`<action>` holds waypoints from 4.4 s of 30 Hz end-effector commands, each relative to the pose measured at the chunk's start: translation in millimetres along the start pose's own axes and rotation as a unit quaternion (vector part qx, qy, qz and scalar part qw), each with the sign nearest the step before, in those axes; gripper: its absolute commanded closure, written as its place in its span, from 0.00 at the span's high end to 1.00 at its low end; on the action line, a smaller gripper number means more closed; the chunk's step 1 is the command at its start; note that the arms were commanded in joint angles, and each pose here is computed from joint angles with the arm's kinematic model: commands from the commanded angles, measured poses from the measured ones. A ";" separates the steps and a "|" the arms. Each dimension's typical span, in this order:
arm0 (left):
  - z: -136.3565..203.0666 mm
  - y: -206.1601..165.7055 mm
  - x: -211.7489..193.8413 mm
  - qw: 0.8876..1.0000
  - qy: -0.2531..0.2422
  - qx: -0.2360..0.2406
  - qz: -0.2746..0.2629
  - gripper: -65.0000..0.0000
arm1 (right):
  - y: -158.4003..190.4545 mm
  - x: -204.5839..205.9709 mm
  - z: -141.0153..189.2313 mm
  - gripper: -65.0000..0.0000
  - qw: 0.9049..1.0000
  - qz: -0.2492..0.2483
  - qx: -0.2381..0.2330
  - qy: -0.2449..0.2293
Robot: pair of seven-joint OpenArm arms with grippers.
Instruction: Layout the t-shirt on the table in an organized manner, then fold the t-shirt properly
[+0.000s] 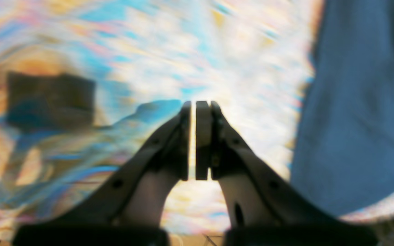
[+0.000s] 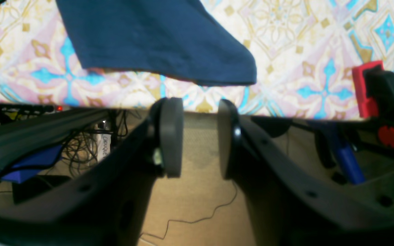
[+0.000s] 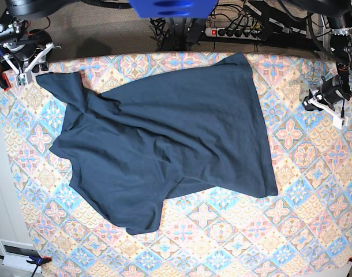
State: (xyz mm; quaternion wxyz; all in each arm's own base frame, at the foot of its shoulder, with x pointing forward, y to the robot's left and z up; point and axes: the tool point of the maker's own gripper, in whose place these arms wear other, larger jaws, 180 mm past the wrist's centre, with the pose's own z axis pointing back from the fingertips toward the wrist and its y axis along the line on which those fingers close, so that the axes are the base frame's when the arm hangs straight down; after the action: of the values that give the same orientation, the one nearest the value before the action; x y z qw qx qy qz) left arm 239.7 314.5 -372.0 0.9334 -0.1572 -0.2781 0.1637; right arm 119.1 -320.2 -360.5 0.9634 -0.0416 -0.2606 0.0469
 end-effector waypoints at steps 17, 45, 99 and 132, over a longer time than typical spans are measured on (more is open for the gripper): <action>-61.2 -88.1 91.7 0.992 -0.059 -0.094 0.056 0.68 | -12.7 80.8 -3.0 0.25 0.994 0.000 -0.018 -0.111; -91.4 -13.9 140.6 0.995 -0.055 0.079 -0.013 0.01 | -28.6 141.4 -0.9 0.25 0.984 0.010 -0.056 -0.171; -12.6 5.6 6.6 0.995 0.020 -0.066 0.077 0.40 | 137.9 351.8 -177.6 0.37 0.939 0.186 0.199 -0.213; -6.4 -67.1 -70.7 0.985 0.102 -0.136 0.027 0.74 | 95.8 303.8 -210.2 0.37 0.951 0.219 0.145 -0.164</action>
State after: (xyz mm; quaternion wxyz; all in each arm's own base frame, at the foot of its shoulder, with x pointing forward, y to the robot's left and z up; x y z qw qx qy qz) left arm 196.0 226.7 -392.6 0.9253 -0.2995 -0.1842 0.1422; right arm 462.7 -196.8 -422.4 0.8791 0.0598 -0.3637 0.3021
